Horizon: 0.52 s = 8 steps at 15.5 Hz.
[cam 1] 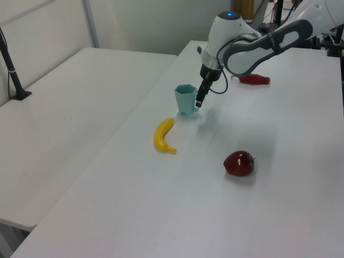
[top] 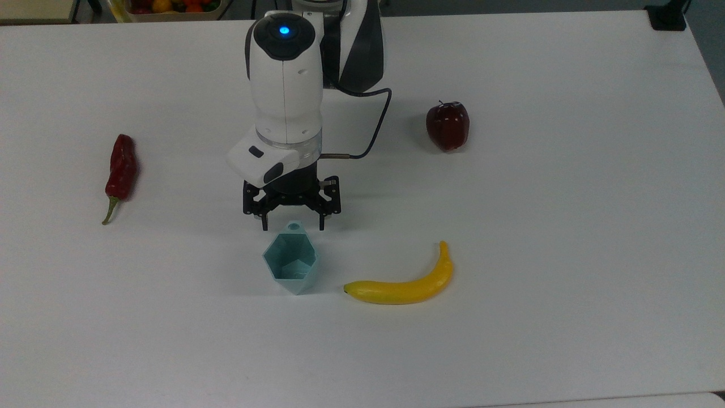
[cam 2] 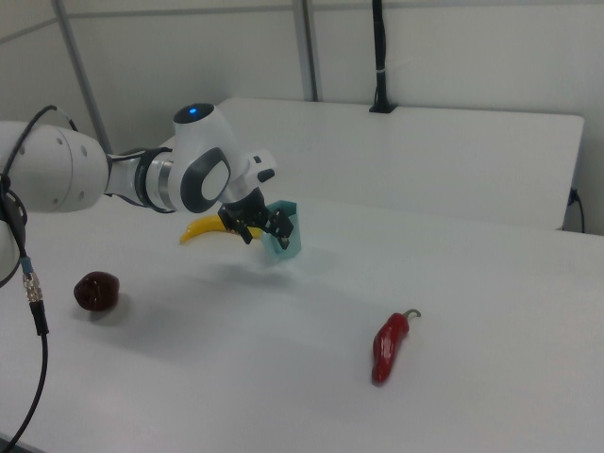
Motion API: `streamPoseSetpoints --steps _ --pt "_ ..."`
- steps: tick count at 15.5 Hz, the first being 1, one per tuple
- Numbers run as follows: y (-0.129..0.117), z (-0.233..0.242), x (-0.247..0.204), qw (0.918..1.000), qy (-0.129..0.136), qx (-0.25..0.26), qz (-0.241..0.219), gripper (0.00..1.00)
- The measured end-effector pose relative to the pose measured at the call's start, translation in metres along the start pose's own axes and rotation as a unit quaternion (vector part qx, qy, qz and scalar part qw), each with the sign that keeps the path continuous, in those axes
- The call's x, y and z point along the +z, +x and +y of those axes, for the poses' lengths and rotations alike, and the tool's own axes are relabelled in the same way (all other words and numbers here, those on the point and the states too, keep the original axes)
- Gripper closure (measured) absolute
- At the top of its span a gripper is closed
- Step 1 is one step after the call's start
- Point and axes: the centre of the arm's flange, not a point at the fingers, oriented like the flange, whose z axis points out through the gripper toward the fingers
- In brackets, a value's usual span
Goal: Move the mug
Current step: 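Close the gripper on the rim of the teal mug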
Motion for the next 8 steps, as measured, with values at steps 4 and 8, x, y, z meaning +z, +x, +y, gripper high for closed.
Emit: streamPoseSetpoints --steps 4,8 --pt "0.0011 -0.0003 0.0054 1.0000 0.000 0.001 0.008 0.37" --pt "0.0014 -0.0001 0.0054 0.9999 0.001 0.008 0.009 0.62"
